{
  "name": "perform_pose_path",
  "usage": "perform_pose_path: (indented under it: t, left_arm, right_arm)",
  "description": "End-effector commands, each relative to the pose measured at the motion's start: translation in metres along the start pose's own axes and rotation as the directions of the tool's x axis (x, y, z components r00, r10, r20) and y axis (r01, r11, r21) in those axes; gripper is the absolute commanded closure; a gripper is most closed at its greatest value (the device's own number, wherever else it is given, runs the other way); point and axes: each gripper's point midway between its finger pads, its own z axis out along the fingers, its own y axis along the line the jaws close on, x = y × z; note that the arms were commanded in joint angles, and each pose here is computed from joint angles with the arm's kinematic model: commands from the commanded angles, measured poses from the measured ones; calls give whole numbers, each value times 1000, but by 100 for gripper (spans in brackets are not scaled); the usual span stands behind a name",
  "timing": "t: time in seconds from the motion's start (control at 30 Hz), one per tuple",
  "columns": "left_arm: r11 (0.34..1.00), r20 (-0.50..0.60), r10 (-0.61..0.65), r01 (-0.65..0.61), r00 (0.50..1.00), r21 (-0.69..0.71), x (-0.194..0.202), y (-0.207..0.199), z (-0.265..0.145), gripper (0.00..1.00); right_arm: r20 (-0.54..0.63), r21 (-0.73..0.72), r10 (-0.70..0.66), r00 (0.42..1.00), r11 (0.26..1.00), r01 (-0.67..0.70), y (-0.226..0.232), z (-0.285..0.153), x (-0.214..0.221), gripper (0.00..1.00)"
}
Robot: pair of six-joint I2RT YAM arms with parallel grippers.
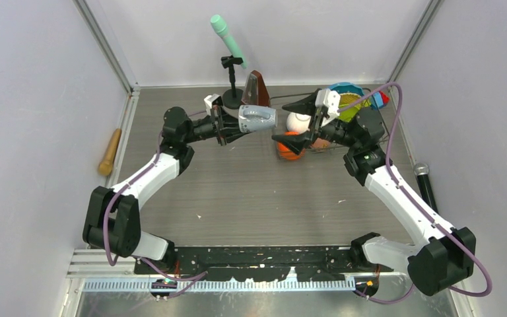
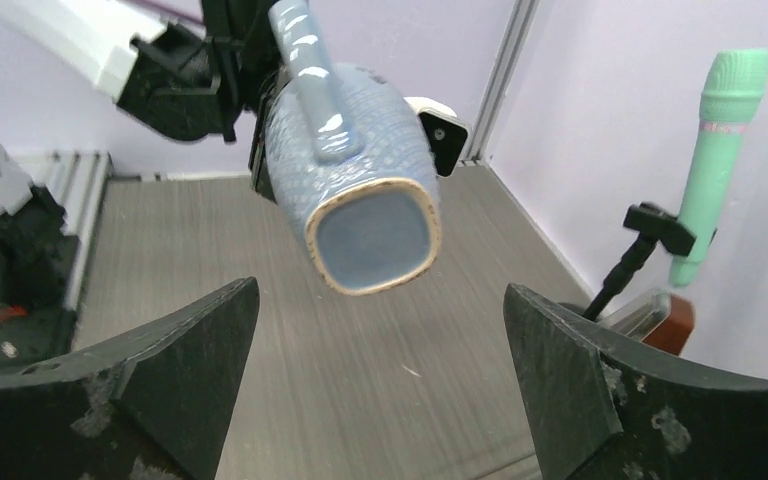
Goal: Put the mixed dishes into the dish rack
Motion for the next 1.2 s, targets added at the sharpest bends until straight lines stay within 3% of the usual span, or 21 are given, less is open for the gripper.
perform_pose_path:
  t: [0.0, 0.03, 0.07, 0.17, 0.2, 0.23, 0.3, 0.37, 0.43, 0.47, 0.5, 0.57, 0.67, 0.73, 0.8, 0.93, 1.17]
  left_arm:
    - [982, -16, 167, -164, 986, 97, 15, -37, -1, 100]
    - [978, -17, 187, -184, 982, 101, 15, -38, 0, 100]
    - [974, -18, 206, -203, 978, 105, 15, -40, 1, 100]
    - [962, -23, 250, -246, 968, 121, 11, -43, 4, 100]
    - [951, -23, 282, -276, 959, 138, 10, -45, 5, 100]
    - [937, -25, 320, -312, 947, 158, 10, -49, 6, 100]
    - [906, -21, 390, -379, 921, 190, 9, -54, 8, 100]
    - [869, -13, 461, -449, 887, 211, 6, -56, 10, 100]
    - [829, 12, 527, -517, 850, 210, 1, -57, 14, 100]
    - [812, 27, 553, -546, 833, 207, -3, -56, 15, 100]
    - [791, 39, 582, -577, 812, 203, -6, -55, 17, 100]
    - [757, 63, 624, -623, 778, 197, -11, -52, 20, 100]
    - [706, 56, 683, -678, 728, 202, -10, -47, 28, 100]
    - [670, 53, 718, -710, 694, 217, -4, -46, 35, 100]
    - [650, 57, 735, -727, 675, 222, -1, -42, 40, 100]
    - [660, 69, 724, -718, 687, 223, -5, -38, 46, 100]
    - [673, 76, 710, -706, 700, 223, -9, -36, 47, 100]
  right_arm:
    - [58, 132, 267, 962, 953, -273, -11, -2, -39, 1]
    - [72, 150, 324, 943, 932, -331, -9, -5, -42, 1]
    - [102, 184, 446, 889, 870, -458, -9, -7, -42, 1]
    - [184, 226, 601, 777, 744, -629, -1, -21, -51, 0]
    - [213, 279, 688, 694, 638, -718, -4, -26, -44, 0]
    - [214, 300, 731, 648, 582, -756, 0, -31, -46, 0]
    - [246, 348, 830, 500, 405, -845, 1, -35, -42, 0]
    - [323, 391, 894, 310, 173, -904, -4, -38, -32, 0]
    - [420, 337, 907, 28, -127, -933, -4, -35, -25, 0]
    - [434, 312, 900, -45, -197, -929, -3, -33, -23, 0]
    - [455, 255, 877, -157, -297, -920, -2, -31, -26, 0]
    - [483, 177, 839, -252, -375, -910, -3, -31, -34, 0]
    - [513, 132, 793, -328, -451, -883, -8, -32, -38, 0]
    - [522, 190, 766, -375, -533, -824, -5, -30, -23, 0]
    - [500, 204, 762, -411, -565, -799, -5, -23, -19, 0]
    - [509, 125, 720, -471, -604, -787, -12, -20, -21, 0]
    - [491, 117, 713, -501, -624, -773, -13, -15, -13, 4]
